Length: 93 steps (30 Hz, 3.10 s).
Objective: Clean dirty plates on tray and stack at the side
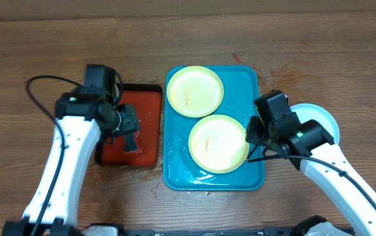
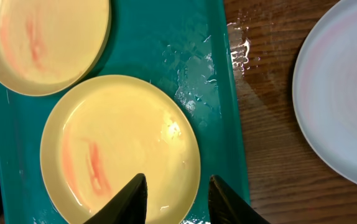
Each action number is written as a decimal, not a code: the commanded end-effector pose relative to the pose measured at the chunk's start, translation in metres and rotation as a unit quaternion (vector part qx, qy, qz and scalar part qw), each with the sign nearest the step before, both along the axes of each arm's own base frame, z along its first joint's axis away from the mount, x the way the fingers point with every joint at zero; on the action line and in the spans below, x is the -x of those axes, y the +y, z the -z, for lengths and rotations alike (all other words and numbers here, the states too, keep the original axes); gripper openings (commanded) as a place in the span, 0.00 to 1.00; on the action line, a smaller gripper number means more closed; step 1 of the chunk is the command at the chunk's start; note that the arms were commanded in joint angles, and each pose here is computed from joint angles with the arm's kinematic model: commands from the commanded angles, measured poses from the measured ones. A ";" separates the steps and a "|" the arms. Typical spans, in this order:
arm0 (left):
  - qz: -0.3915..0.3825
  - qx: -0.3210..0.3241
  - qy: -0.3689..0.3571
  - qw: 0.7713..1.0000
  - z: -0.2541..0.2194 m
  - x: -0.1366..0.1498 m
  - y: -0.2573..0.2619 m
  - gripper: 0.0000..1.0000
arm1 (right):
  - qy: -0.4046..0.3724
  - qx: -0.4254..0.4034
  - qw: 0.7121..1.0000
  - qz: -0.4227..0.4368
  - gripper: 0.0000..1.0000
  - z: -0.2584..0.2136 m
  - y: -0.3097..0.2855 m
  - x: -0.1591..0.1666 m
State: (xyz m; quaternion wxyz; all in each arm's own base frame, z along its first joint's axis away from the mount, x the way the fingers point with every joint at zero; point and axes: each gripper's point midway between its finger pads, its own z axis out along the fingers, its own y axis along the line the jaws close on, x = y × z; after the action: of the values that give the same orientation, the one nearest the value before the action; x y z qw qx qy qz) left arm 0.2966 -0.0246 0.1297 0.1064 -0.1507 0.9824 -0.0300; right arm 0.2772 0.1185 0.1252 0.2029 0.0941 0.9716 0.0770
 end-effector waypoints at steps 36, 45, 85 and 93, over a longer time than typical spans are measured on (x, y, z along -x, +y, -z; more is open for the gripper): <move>0.032 -0.021 0.093 0.995 0.123 -0.007 0.002 0.04 | 0.043 0.075 0.995 0.045 0.30 0.042 -0.032 -0.011; 0.045 -0.024 0.130 0.990 0.125 0.001 0.003 0.04 | 0.081 0.033 0.996 -0.033 0.25 0.070 -0.002 -0.014; 0.173 0.103 -0.020 0.979 -0.016 -0.025 -0.197 0.04 | 0.066 -0.011 0.995 -0.074 0.04 0.121 0.010 -0.001; 0.100 0.082 0.107 0.986 0.083 0.000 -0.242 0.04 | 0.068 -0.011 0.995 -0.074 0.04 0.121 0.010 0.000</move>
State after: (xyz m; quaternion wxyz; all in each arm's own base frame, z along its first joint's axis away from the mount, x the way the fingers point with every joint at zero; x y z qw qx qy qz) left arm 0.3055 -0.2653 0.0821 0.0376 0.0078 0.9914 -0.1250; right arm 0.2805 0.1317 0.0080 0.1354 0.0246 0.9851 0.1029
